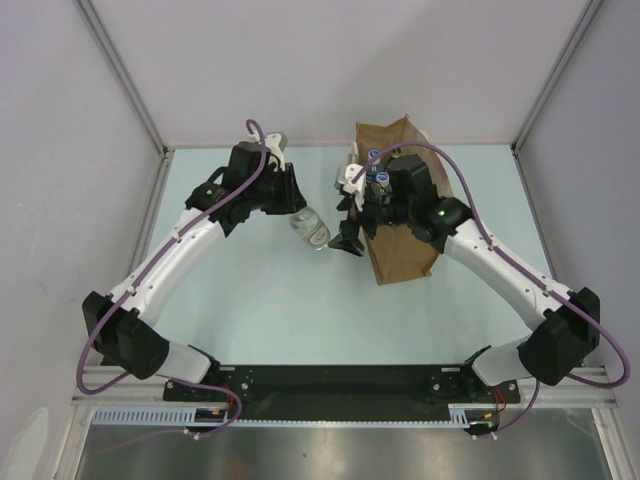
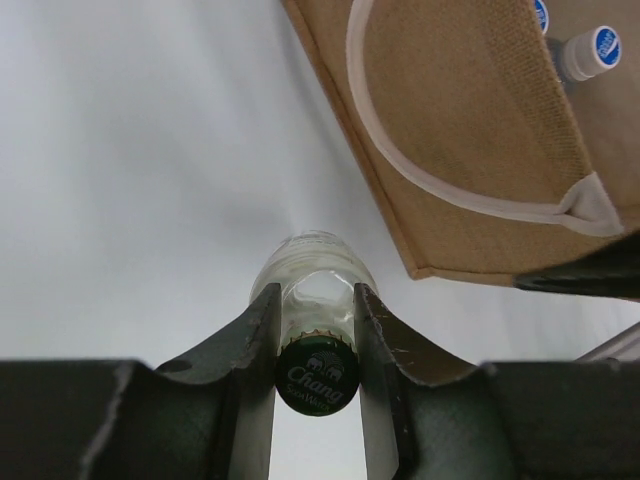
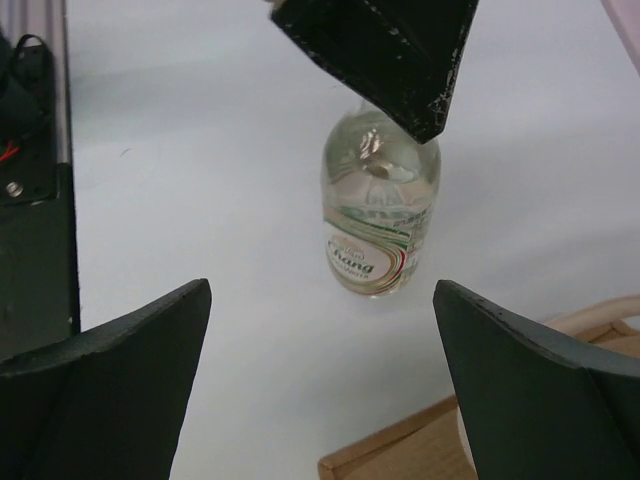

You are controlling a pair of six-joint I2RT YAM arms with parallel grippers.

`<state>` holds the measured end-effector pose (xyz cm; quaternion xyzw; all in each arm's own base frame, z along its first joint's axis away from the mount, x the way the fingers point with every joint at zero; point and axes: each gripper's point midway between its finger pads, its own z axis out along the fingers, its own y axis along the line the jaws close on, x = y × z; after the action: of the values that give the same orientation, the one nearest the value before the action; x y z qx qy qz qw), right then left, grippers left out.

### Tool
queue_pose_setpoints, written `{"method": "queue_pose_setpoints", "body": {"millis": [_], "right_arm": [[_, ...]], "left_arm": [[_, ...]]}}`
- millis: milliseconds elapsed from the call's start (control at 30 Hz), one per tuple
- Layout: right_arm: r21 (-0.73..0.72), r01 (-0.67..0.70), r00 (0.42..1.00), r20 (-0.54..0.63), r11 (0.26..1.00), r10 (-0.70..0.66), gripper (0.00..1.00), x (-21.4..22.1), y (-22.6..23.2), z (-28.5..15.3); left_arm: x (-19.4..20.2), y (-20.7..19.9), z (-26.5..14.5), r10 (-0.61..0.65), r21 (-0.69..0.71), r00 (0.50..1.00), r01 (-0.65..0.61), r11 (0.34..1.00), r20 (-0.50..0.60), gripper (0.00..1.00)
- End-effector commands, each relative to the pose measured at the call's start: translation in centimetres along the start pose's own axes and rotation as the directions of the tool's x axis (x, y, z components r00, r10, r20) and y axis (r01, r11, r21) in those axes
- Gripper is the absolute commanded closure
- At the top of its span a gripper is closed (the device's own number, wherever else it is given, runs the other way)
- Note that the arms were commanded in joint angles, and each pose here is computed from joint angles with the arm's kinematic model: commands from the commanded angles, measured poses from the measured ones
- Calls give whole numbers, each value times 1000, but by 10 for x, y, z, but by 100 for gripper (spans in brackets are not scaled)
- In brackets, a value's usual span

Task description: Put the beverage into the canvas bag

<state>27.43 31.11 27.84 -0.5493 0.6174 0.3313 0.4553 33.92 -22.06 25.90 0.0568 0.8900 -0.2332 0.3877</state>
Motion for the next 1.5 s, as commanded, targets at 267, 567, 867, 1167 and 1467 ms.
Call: {"method": "queue_pose_setpoints", "body": {"millis": [267,567,867,1167,1467], "right_arm": [[217,-57,996,85,974,39,0,-9,-30,56],[221,-75,995,74,972,60,0,-1,-42,86],[227,-77,993,100,971,56,2,-4,-44,94],[182,-65,991,128,981,42,53,-15,-37,97],[119,-64,982,185,991,41,99,-38,-27,80]], "left_arm": [[-58,-52,-43,-115,171,977,84,982,178,100],[-62,-58,-50,-162,190,971,128,973,175,100],[-67,-65,-51,-199,216,966,162,963,164,100],[-67,-66,-53,-221,222,962,183,958,160,100],[-85,-66,-77,-271,252,934,212,944,233,53]]}}
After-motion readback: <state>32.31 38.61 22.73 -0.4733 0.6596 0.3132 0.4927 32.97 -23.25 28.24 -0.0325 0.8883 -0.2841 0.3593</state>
